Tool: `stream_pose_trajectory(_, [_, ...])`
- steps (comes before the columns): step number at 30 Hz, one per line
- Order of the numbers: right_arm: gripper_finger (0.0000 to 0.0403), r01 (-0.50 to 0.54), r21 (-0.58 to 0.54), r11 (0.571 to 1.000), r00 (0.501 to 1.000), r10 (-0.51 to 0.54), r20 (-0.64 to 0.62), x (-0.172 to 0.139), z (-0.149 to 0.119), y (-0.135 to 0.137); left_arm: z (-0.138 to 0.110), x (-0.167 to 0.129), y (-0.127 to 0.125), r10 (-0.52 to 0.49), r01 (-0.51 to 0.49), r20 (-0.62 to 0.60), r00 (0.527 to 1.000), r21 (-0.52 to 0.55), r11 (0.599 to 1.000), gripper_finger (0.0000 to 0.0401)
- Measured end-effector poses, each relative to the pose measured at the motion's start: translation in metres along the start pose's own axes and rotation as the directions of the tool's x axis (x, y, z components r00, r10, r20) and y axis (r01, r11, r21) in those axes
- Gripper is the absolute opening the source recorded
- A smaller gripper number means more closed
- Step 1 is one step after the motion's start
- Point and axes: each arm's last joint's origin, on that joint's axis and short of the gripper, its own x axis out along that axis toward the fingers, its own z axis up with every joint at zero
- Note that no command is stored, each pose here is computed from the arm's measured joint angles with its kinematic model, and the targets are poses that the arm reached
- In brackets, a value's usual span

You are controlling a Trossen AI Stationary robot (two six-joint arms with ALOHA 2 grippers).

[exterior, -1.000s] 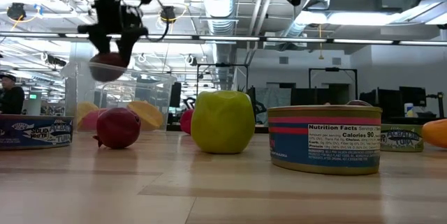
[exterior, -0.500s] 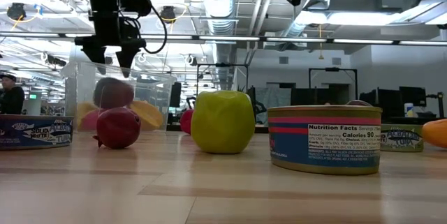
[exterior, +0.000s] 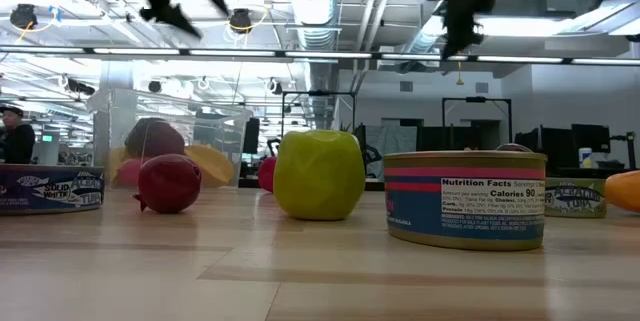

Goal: Pick & Place Food Item
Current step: Put the red apple into the transparent bin

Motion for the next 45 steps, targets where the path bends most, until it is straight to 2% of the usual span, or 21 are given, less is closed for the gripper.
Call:
stream_pose_trajectory(5, [0.0352, -0.066, -0.203, 0.977, 0.987, 0.034, -0.159, 0.043, -0.028, 0.008, 0.008, -0.029, -0.011, -0.157, 0.16, 0.166, 0.974, -0.003, 0.987, 0.0375])
stream_pose_trajectory(10, [0.0352, -0.12, -0.361, 0.925, 0.978, 0.047, -0.203, 0.076, -0.048, 0.019, 0.009, -0.042, -0.016, -0.225, 0.228, 0.221, 0.949, 0.01, 0.974, 0.0374])
stream_pose_trajectory(14, [0.0352, -0.093, -0.429, 0.899, 0.979, 0.003, -0.205, 0.093, -0.059, 0.02, 0.008, -0.045, -0.018, -0.246, 0.249, 0.226, 0.943, 0.017, 0.968, 0.0374])
stream_pose_trajectory(27, [0.0352, -0.089, -0.387, 0.918, 0.968, -0.012, -0.253, 0.123, -0.093, 0.006, 0.008, -0.045, -0.02, -0.256, 0.258, 0.231, 0.939, 0.02, 0.966, 0.0374])
stream_pose_trajectory(34, [0.0343, -0.063, -0.392, 0.918, 0.973, -0.031, -0.231, 0.129, -0.091, 0.004, 0.008, -0.045, -0.02, -0.255, 0.257, 0.231, 0.939, 0.02, 0.966, 0.0374])
stream_pose_trajectory(45, [0.0324, -0.091, -0.278, 0.956, 0.911, -0.033, -0.41, 0.168, -0.097, -0.003, 0.008, -0.044, -0.02, -0.253, 0.256, 0.231, 0.939, 0.02, 0.967, 0.0374])
